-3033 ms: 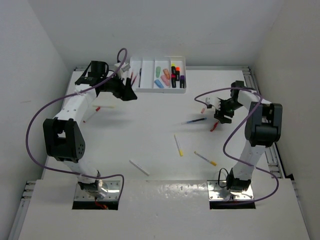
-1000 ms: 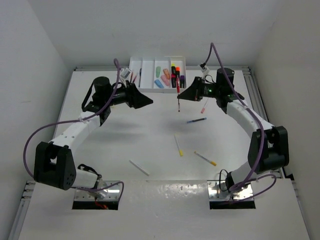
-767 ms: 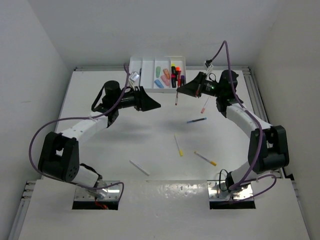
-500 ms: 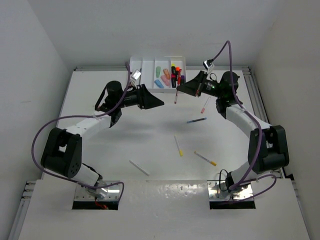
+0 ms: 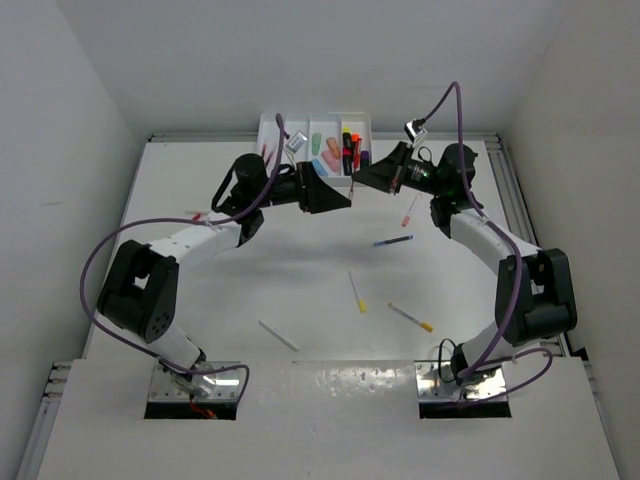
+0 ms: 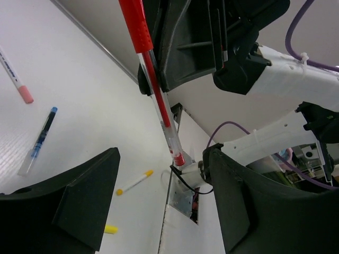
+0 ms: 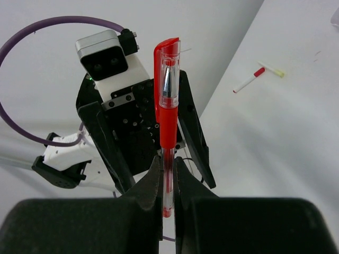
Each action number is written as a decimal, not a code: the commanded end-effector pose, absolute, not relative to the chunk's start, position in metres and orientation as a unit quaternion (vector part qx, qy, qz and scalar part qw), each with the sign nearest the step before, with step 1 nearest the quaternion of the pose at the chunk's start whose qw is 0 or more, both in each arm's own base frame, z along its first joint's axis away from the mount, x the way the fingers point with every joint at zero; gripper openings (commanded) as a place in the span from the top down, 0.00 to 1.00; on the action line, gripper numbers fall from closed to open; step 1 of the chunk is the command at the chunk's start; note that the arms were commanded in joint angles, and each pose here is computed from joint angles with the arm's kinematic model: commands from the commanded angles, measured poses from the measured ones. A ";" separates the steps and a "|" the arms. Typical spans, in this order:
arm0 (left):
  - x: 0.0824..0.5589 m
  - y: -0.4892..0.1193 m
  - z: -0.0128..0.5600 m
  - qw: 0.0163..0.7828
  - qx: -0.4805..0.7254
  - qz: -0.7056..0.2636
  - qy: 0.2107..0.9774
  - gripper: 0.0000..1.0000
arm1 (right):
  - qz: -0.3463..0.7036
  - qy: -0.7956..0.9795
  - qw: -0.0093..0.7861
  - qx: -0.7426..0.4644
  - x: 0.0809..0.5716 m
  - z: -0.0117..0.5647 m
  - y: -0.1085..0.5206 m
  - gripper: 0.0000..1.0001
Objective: Sort the stationery into containers
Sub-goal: Pass the stationery from the right arm to the left, then place the stationery into the container
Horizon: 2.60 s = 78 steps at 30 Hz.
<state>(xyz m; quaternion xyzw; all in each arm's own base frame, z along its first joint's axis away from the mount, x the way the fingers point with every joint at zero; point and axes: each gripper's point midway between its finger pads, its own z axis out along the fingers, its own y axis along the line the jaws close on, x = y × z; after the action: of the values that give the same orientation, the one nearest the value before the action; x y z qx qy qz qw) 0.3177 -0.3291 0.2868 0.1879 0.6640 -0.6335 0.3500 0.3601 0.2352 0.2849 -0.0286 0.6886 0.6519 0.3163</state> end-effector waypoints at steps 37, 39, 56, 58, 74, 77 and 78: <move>0.566 -0.113 0.165 0.423 0.102 -0.128 0.891 1.00 | 0.421 0.832 0.354 -0.068 0.344 0.184 0.152 0.43; 0.584 -0.110 0.156 0.430 0.111 -0.134 0.886 0.98 | 0.388 0.847 0.355 -0.081 0.337 0.168 0.147 0.43; 0.635 -0.113 0.093 0.428 0.097 -0.096 0.893 0.75 | 0.249 0.892 0.350 -0.140 0.322 0.125 0.115 0.43; 0.633 -0.117 0.095 0.428 0.098 -0.109 0.892 0.59 | 0.226 0.901 0.341 -0.143 0.324 0.117 0.112 0.44; 0.557 -0.163 0.309 0.529 0.157 -0.281 0.785 0.42 | 0.076 0.823 0.333 -0.453 0.352 0.092 0.112 0.58; 0.513 -0.171 0.313 0.504 0.183 -0.318 0.782 0.43 | 0.065 0.800 0.310 -0.510 0.360 0.079 0.111 0.60; 0.502 -0.170 0.288 0.483 0.179 -0.323 0.794 0.43 | 0.071 0.796 0.305 -0.519 0.367 0.075 0.114 0.59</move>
<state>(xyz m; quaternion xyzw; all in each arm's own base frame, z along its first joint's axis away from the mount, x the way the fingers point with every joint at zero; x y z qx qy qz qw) 0.5396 -0.1608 0.2989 0.1577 0.7963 -0.2706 0.5175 0.3450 0.1134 0.0727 -0.4253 0.8477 0.0994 0.3011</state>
